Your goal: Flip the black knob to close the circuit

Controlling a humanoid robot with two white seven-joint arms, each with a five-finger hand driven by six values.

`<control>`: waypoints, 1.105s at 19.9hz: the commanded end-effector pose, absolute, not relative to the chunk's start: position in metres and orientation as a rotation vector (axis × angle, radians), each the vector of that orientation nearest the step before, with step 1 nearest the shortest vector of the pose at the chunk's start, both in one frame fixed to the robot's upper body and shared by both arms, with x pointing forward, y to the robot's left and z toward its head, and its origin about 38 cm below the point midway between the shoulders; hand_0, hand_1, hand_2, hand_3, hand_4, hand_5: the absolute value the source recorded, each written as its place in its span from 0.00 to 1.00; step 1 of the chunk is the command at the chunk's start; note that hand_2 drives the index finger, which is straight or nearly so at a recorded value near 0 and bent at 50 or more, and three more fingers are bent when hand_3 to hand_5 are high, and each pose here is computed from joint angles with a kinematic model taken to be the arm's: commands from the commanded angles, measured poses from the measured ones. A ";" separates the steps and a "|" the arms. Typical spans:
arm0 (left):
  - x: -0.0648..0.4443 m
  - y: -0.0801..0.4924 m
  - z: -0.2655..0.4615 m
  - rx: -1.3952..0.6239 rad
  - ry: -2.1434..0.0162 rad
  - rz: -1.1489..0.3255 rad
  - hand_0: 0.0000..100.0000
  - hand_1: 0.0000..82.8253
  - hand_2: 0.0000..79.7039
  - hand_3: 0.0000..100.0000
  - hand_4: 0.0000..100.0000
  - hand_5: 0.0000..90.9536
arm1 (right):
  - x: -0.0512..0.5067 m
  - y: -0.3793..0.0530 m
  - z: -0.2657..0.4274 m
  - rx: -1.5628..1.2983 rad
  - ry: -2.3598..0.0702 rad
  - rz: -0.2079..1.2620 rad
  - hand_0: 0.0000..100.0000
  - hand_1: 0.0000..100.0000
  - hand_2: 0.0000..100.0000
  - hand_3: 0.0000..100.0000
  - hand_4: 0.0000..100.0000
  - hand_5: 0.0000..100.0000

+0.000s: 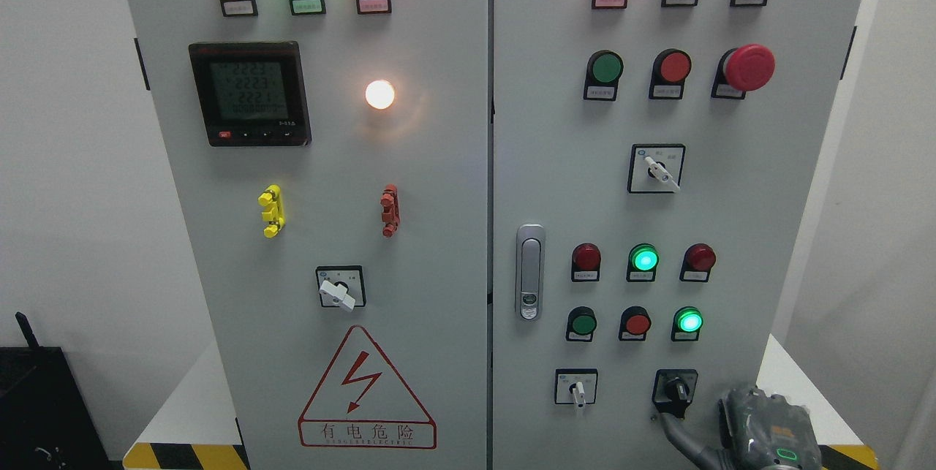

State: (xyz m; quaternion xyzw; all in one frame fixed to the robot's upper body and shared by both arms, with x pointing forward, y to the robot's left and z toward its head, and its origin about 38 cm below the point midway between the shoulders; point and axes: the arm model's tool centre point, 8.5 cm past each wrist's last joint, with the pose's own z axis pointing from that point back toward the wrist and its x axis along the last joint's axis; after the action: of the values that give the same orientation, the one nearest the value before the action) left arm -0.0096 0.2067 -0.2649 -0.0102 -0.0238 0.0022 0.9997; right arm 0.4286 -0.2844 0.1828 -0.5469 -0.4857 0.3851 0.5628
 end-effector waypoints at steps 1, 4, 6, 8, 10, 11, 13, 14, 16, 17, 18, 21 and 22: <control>-0.010 0.207 -0.265 -0.019 -0.048 0.023 0.00 0.00 0.00 0.05 0.02 0.00 | 0.432 -0.287 0.180 -1.282 -1.128 0.902 0.00 0.00 0.89 1.00 0.83 0.84; -0.010 0.208 -0.265 -0.017 -0.048 0.023 0.00 0.00 0.00 0.05 0.02 0.00 | 0.433 -0.289 0.185 -1.287 -1.135 0.889 0.00 0.00 0.89 1.00 0.83 0.84; -0.010 0.207 -0.265 -0.019 -0.046 0.023 0.00 0.00 0.00 0.05 0.02 0.00 | 0.433 -0.289 0.185 -1.261 -1.148 0.872 0.00 0.00 0.89 1.00 0.83 0.85; -0.010 0.207 -0.265 -0.019 -0.048 0.023 0.00 0.00 0.00 0.05 0.03 0.00 | 0.433 -0.291 0.187 -1.257 -1.147 0.853 0.00 0.00 0.89 1.00 0.83 0.85; -0.010 0.207 -0.265 -0.019 -0.048 0.023 0.00 0.00 0.00 0.05 0.03 0.00 | 0.432 -0.292 0.189 -1.262 -1.148 0.847 0.00 0.00 0.89 1.00 0.83 0.85; -0.010 0.207 -0.265 -0.019 -0.048 0.023 0.00 0.00 0.00 0.05 0.02 0.00 | 0.431 -0.293 0.191 -1.267 -1.153 0.841 0.00 0.00 0.89 1.00 0.83 0.85; -0.010 0.208 -0.265 -0.017 -0.048 0.023 0.00 0.00 0.00 0.05 0.03 0.00 | 0.430 -0.297 0.194 -1.279 -1.153 0.839 0.00 0.00 0.89 1.00 0.83 0.85; -0.010 0.207 -0.265 -0.019 -0.048 0.023 0.00 0.00 0.00 0.05 0.03 0.00 | 0.429 -0.297 0.196 -1.282 -1.157 0.836 0.00 0.00 0.89 1.00 0.83 0.85; -0.010 0.207 -0.265 -0.019 -0.048 0.023 0.00 0.00 0.00 0.05 0.02 0.00 | 0.428 -0.297 0.198 -1.271 -1.174 0.825 0.00 0.00 0.89 1.00 0.83 0.85; -0.010 0.208 -0.265 -0.017 -0.048 0.023 0.00 0.00 0.00 0.05 0.02 0.00 | 0.428 -0.297 0.198 -1.268 -1.176 0.824 0.00 0.00 0.89 1.00 0.83 0.85; -0.010 0.208 -0.265 -0.017 -0.048 0.023 0.00 0.00 0.00 0.05 0.02 0.00 | 0.427 -0.298 0.199 -1.269 -1.178 0.824 0.00 0.00 0.89 1.00 0.83 0.85; -0.010 0.208 -0.265 -0.017 -0.048 0.023 0.00 0.00 0.00 0.05 0.02 0.00 | 0.426 -0.299 0.197 -1.272 -1.173 0.829 0.00 0.00 0.89 1.00 0.83 0.85; -0.010 0.207 -0.265 -0.019 -0.048 0.023 0.00 0.00 0.00 0.05 0.02 0.00 | 0.426 -0.299 0.197 -1.272 -1.173 0.829 0.00 0.00 0.89 1.00 0.83 0.85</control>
State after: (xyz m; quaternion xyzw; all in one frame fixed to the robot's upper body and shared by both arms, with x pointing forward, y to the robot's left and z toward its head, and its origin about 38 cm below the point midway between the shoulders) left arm -0.0096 0.2067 -0.2649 -0.0102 -0.0237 0.0022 0.9997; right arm 0.4295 -0.2933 0.1913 -0.5361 -0.4967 0.3607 0.5795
